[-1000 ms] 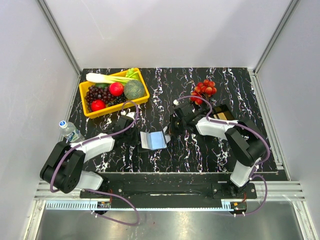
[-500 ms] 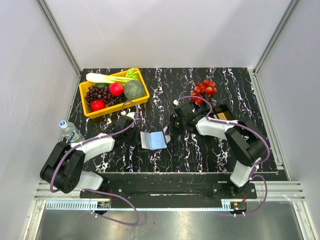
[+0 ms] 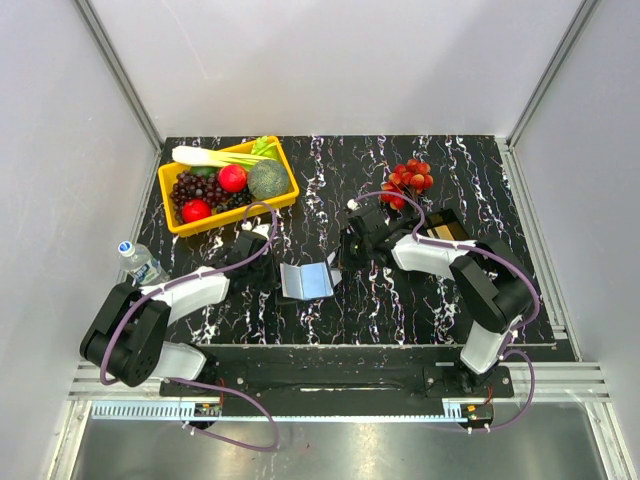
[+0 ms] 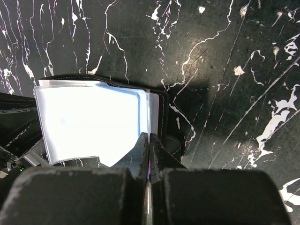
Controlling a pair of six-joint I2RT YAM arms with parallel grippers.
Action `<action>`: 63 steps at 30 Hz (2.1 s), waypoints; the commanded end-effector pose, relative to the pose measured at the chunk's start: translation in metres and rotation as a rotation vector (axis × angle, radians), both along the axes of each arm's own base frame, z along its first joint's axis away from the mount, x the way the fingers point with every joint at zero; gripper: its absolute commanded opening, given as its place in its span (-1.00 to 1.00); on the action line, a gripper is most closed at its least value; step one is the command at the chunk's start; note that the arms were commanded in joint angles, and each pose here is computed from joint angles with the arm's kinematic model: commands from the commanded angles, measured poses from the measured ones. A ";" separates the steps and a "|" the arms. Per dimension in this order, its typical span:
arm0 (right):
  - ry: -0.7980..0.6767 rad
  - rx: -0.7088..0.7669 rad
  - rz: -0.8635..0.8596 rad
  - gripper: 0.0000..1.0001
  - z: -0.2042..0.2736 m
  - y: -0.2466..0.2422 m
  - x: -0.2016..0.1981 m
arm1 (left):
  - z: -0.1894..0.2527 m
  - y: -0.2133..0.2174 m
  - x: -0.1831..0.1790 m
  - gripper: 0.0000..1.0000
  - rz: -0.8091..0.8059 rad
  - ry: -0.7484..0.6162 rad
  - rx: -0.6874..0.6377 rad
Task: Put the credit cards into the card holder
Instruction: Turn over the card slot in the card holder.
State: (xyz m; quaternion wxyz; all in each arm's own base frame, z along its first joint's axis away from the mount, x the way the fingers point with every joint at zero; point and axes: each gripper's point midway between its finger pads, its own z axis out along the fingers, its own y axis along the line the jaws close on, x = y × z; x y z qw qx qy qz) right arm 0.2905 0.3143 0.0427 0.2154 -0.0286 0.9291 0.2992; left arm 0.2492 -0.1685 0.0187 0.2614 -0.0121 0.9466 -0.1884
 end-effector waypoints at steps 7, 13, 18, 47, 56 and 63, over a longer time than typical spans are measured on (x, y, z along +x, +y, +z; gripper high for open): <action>0.044 -0.029 0.064 -1.00 -0.016 -0.002 -0.013 | 0.009 -0.004 0.011 -1.00 -0.011 -0.036 -0.011; 0.083 -0.009 0.114 -1.00 -0.019 0.005 -0.020 | 0.007 -0.006 0.011 -1.00 -0.012 -0.030 -0.015; 0.091 0.092 0.168 -1.00 -0.007 0.024 -0.024 | 0.008 -0.008 0.013 -1.00 -0.014 -0.034 -0.024; 0.040 0.254 0.264 -1.00 0.037 0.085 -0.028 | 0.012 -0.018 0.014 -1.00 -0.016 -0.051 -0.091; 0.034 0.278 0.268 -0.98 0.045 0.088 -0.031 | 0.014 -0.017 0.015 -1.00 -0.008 -0.056 -0.088; -0.014 0.161 0.132 -0.99 0.023 0.062 -0.015 | 0.012 -0.014 0.013 -1.00 -0.004 -0.047 -0.078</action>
